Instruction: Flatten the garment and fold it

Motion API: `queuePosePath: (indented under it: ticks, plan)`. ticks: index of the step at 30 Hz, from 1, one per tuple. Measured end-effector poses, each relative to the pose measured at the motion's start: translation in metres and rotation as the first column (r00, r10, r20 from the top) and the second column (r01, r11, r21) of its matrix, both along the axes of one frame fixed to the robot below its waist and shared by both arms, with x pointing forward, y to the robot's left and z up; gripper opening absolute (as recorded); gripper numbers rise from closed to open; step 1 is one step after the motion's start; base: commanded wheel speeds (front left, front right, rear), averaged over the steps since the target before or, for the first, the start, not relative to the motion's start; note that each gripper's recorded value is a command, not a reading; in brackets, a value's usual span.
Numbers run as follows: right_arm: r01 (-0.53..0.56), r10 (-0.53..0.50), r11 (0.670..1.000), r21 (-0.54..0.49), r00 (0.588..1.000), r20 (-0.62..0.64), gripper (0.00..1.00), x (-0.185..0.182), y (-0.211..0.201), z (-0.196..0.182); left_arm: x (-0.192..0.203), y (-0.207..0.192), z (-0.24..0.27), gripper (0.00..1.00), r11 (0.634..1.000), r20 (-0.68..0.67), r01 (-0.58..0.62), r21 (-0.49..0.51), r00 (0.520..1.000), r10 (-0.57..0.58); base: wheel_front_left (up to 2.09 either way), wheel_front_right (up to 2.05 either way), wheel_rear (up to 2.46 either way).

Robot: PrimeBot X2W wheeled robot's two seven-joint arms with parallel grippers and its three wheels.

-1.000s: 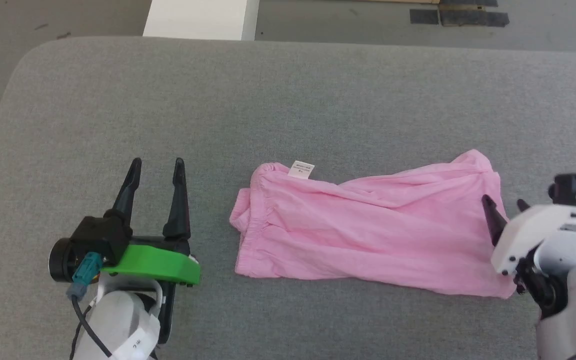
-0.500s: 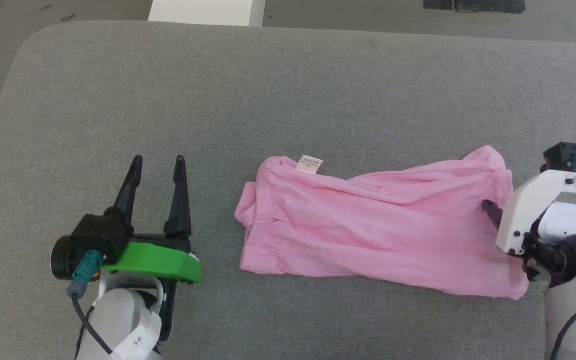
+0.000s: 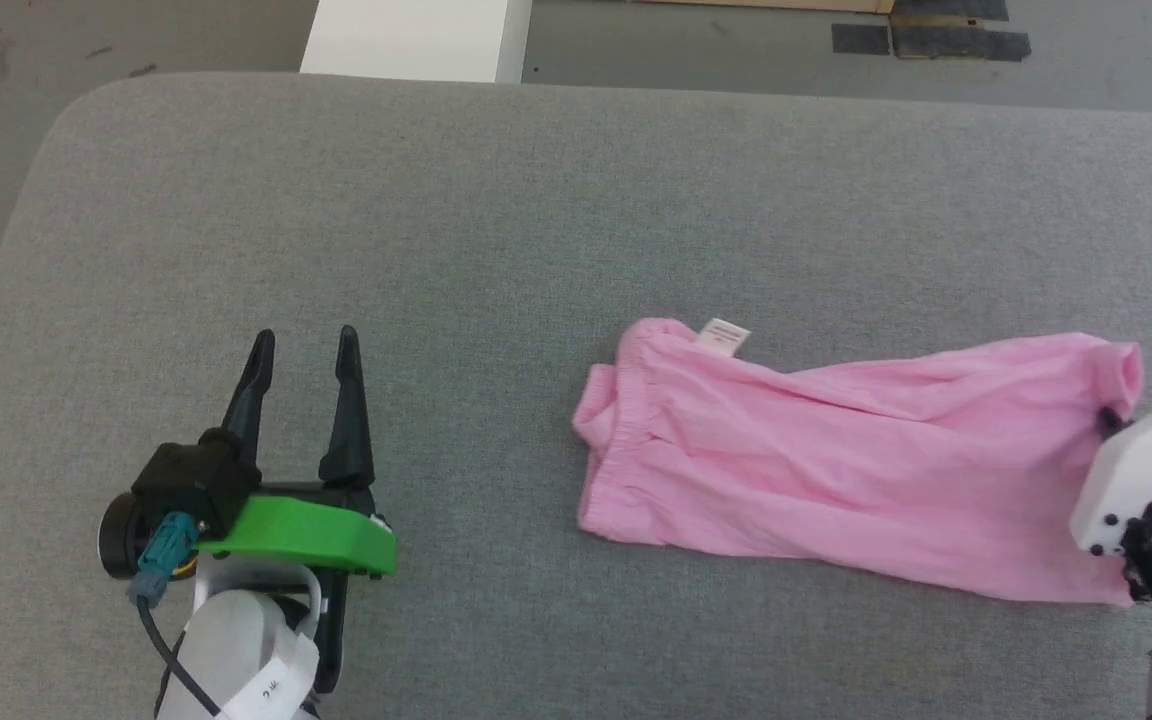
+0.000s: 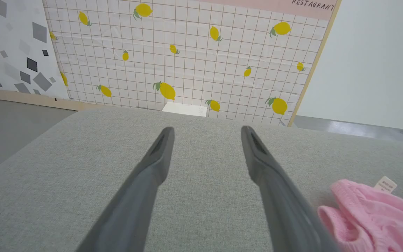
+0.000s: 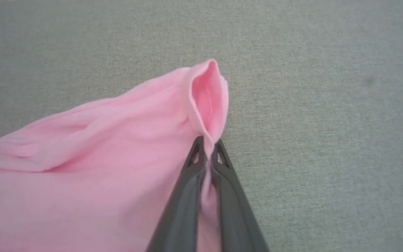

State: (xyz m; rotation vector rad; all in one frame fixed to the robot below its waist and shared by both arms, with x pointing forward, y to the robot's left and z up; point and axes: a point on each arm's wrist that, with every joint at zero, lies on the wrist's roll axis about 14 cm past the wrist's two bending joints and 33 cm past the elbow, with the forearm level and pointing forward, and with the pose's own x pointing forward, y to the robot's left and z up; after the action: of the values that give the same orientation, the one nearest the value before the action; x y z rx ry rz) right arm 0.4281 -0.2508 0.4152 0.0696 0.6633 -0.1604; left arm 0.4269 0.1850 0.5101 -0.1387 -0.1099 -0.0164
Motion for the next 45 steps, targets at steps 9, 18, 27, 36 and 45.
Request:
queuePosePath:
  ticks: [9, 18, 27, 36, 45]
  plan:
    - [-0.091, 0.094, 0.995, -0.041, 0.993, 0.065, 0.0, 0.003, 0.023, 0.039, -0.006, 0.001, 0.004, 1.0, 1.0, 0.007, -0.005, -0.004, 1.0, 0.005, 0.0, 0.0, 0.0]
    - [-0.456, 0.458, 0.889, -0.05, 0.885, 0.077, 0.0, 0.003, 0.14, 0.072, -0.011, 0.006, 0.004, 1.0, 1.0, 0.004, -0.019, -0.002, 1.0, 0.019, 0.0, 0.0, 0.0]
    - [-0.723, 0.722, 0.691, -0.03, 0.691, -0.031, 0.0, -0.004, 0.234, 0.042, -0.012, 0.009, -0.005, 1.0, 0.999, -0.022, -0.03, -0.01, 0.999, 0.03, 0.0, 0.0, 0.0]
    - [-0.779, 0.781, 0.624, 0.062, 0.623, -0.027, 1.0, 0.001, 0.274, 0.014, -0.01, 0.017, -0.011, 1.0, 0.998, -0.042, -0.057, -0.007, 0.998, 0.056, 0.0, 0.0, 0.0]
    - [-0.714, 0.573, 0.689, 0.121, 0.639, 0.513, 1.0, 0.034, 0.27, 0.113, -0.008, 0.015, -0.007, 1.0, 0.998, -0.029, -0.055, -0.011, 0.998, 0.055, 0.0, 0.0, 0.0]
